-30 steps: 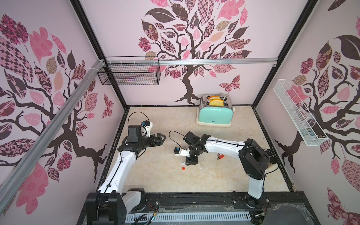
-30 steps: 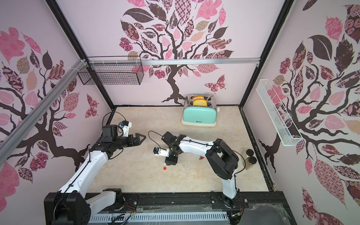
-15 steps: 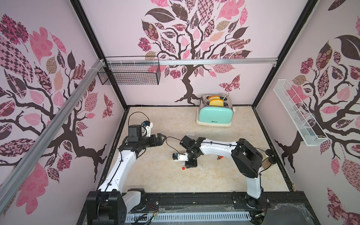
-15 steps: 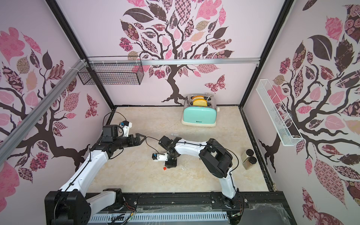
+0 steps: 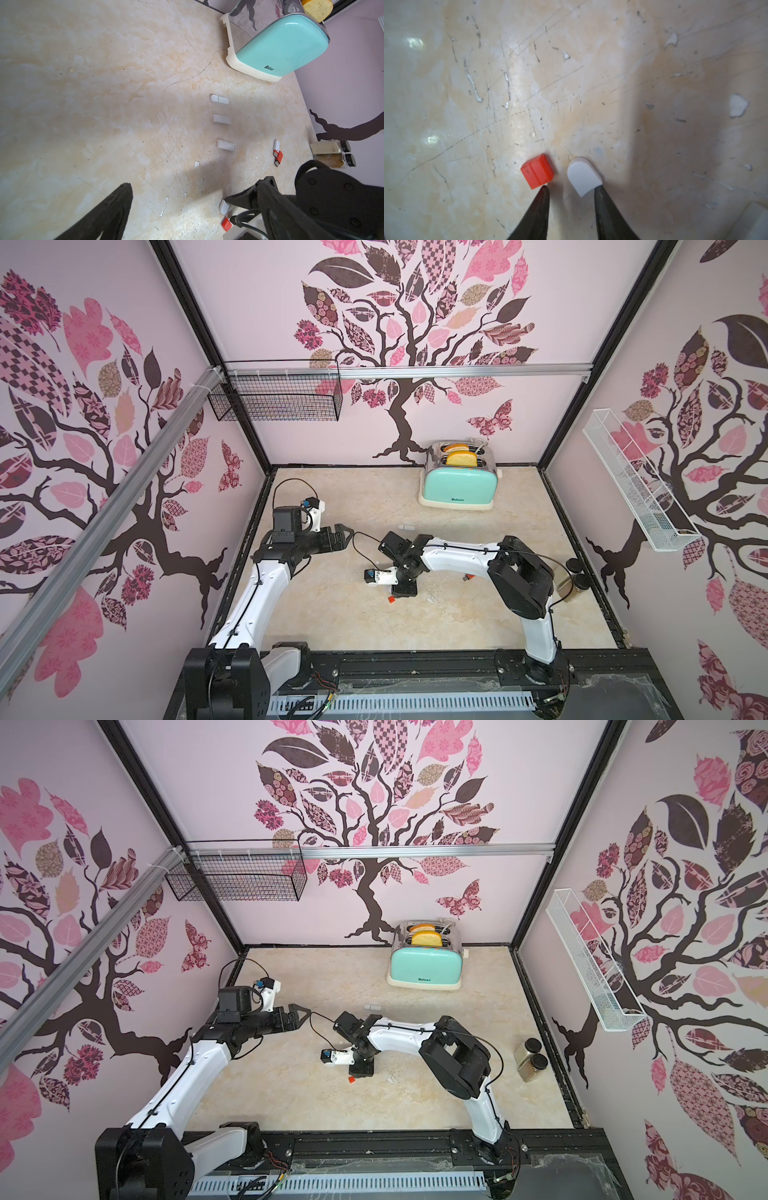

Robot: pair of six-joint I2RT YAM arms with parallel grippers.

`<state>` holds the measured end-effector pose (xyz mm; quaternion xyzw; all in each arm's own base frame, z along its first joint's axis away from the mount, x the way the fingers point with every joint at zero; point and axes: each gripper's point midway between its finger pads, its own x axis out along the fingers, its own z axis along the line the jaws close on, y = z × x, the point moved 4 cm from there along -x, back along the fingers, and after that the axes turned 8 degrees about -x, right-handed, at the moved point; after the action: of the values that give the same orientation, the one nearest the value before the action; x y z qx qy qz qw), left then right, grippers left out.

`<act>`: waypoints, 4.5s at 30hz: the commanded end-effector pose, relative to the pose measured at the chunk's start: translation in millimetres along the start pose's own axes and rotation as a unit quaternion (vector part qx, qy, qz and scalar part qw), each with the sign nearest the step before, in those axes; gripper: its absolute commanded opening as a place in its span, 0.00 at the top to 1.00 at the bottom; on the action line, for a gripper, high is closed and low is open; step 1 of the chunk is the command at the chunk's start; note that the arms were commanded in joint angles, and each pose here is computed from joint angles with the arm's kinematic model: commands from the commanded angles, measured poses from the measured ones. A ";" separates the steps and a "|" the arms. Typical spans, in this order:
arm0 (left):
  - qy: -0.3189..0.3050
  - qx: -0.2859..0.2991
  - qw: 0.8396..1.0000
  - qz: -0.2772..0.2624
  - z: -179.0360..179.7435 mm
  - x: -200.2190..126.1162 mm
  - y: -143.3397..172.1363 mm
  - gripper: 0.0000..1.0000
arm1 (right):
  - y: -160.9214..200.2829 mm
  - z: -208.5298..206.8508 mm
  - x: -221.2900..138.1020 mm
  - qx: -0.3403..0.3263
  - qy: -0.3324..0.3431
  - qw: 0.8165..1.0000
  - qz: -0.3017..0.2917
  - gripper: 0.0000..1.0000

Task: Close the usb drive cover
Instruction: Pick up the cover from the center of the board.

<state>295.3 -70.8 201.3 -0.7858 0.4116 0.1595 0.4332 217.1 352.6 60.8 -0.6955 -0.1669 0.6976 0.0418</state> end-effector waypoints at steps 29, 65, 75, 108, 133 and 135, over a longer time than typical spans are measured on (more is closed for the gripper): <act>0.003 0.005 1.000 -0.004 -1.2 -2.2 -0.6 0.02 | 2.1 17.5 7.8 -0.069 -0.030 0.997 0.031 0.60; 0.007 0.002 1.000 -0.004 -1.6 -1.0 -0.4 0.02 | 5.2 19.6 24.1 -0.067 -0.019 0.997 0.044 0.76; 0.023 -0.010 1.000 0.009 -4.4 5.3 2.1 0.02 | 13.9 -4.4 -6.3 -0.022 0.049 0.998 0.033 0.78; 0.204 -0.027 0.959 0.195 -83.3 57.5 78.3 0.34 | 3.9 -6.5 -112.0 0.092 0.209 0.944 -0.238 0.82; 0.221 -0.018 0.939 0.263 -108.3 66.2 101.0 0.81 | -10.7 -11.5 -126.9 0.097 0.219 0.928 -0.285 0.83; 0.216 -0.012 0.940 0.263 -107.0 67.7 101.5 0.84 | -10.6 -12.5 -126.4 0.098 0.219 0.930 -0.280 0.83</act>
<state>245.3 -215.8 161.3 -0.6782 0.6757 0.1175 0.2638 227.9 322.6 166.6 -0.7505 -0.2519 0.5199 0.3208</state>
